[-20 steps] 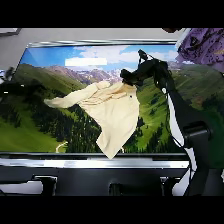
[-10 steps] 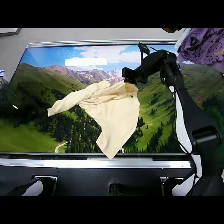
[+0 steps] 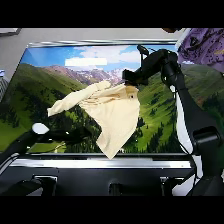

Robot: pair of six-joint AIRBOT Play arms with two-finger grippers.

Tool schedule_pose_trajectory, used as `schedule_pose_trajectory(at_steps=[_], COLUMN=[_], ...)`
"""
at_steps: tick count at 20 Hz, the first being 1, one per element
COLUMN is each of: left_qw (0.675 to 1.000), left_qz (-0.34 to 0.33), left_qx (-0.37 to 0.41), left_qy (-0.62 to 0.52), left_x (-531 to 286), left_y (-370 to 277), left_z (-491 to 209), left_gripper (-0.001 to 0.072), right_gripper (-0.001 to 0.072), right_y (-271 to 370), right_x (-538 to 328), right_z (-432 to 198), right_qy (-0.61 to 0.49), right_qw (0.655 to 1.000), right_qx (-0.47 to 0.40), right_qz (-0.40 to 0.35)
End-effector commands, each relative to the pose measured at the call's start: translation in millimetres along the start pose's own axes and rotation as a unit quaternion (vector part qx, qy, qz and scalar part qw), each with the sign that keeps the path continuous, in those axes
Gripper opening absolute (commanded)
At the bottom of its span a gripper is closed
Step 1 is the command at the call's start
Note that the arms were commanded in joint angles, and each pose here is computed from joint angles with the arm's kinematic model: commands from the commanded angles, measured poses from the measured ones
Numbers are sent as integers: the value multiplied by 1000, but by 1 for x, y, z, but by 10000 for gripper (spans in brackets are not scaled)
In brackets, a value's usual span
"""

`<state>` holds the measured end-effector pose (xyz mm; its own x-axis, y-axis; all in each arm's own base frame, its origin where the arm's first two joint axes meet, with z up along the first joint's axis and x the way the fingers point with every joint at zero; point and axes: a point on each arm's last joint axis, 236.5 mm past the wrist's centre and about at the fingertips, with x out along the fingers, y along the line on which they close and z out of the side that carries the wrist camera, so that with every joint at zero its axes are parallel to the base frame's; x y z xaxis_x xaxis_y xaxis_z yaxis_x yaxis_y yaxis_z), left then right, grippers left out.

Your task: Fold the clothes and pants, and hang the long-sleeved shirts on hangers.

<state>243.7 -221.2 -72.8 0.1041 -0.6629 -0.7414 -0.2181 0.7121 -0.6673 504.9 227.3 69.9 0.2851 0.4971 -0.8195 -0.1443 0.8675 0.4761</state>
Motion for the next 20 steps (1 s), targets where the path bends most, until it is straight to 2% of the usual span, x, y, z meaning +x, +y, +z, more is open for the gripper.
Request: schedule_pose_trajectory(at_steps=[1, 7, 8, 9, 11, 12, 13, 16, 18, 20], left_qw=[1000, 999, 999, 999, 999, 999, 999, 996, 991, 980], left_qz=[2, -23, -24, -24, -24, -24, -28, -66, -78, -62], left_qx=[-8, -10, -10, -9, -6, -3, 3, 52, 108, 148], left_qy=[21, 32, 30, 30, 34, 37, 39, 27, -21, -120], left_x=[39, 55, 56, 58, 65, 69, 70, 47, -2, -88], left_y=[-2, -13, -15, -17, -22, -26, -32, -70, -98, -123], left_z=[-21, -23, -19, -17, -12, -11, -8, 11, 48, 104], left_gripper=[716, 715, 707, 665, 372, 175, 18, 13, 12, 12], right_gripper=[26, 26, 26, 26, 26, 26, 26, 25, 25, 25], right_y=[0, -1, -1, -1, -1, -1, -1, 8, 12, 8], right_x=[0, -1, -1, -1, -1, -1, -1, -19, -60, -126], right_z=[-4, -10, -11, -11, -11, -11, -12, 2, 34, 66], right_qy=[8, 22, 22, 23, 23, 24, 25, -12, -103, -215], right_qw=[1000, 1000, 1000, 1000, 999, 999, 999, 1000, 994, 974], right_qx=[6, 15, 15, 19, 22, 24, 24, 15, -9, -6], right_qz=[-1, -4, -4, -4, -4, -4, -4, 1, -22, -68])
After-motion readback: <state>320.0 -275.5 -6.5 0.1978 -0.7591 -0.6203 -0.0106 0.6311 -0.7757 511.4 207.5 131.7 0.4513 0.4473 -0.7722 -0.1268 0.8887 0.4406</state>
